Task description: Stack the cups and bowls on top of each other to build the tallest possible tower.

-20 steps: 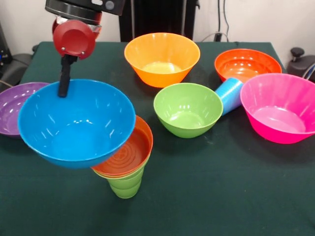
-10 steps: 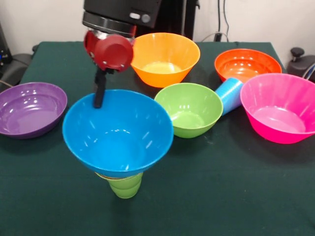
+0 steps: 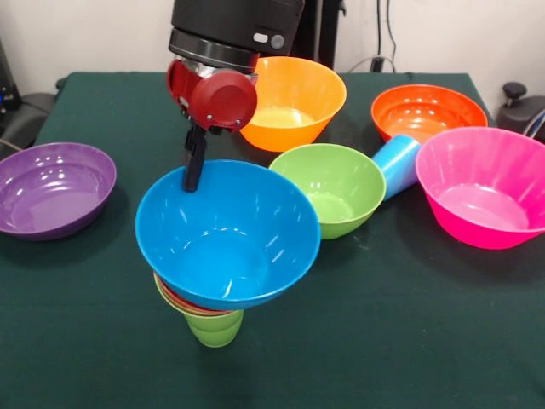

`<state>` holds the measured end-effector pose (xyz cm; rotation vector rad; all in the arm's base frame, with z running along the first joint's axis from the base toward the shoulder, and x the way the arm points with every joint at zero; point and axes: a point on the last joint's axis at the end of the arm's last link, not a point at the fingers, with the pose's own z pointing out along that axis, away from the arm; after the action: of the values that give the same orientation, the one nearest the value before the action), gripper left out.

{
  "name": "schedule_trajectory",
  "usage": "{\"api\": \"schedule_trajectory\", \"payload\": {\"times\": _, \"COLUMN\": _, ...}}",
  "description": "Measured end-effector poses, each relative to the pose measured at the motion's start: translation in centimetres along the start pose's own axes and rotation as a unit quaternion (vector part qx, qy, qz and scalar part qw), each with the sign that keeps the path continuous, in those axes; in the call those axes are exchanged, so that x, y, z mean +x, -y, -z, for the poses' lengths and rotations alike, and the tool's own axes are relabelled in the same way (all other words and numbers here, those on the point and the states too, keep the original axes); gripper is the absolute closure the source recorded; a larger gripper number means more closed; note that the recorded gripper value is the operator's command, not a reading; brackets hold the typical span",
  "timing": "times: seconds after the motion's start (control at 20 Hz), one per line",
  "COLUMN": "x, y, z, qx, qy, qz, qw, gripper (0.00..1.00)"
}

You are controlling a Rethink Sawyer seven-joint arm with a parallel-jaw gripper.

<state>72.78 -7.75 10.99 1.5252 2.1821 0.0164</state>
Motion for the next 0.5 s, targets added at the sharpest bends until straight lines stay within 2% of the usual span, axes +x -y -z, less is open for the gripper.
{"api": "schedule_trajectory", "payload": {"times": 0.2, "x": -0.7, "y": 0.3, "z": -0.1, "qx": 0.002, "qy": 0.002, "qz": -0.005, "qw": 1.0000, "gripper": 1.00}}
{"api": "schedule_trajectory", "payload": {"times": 0.5, "x": -2.9, "y": 1.5, "z": 0.0, "qx": 0.006, "qy": 0.006, "qz": -0.021, "qw": 0.9997, "gripper": 1.00}}
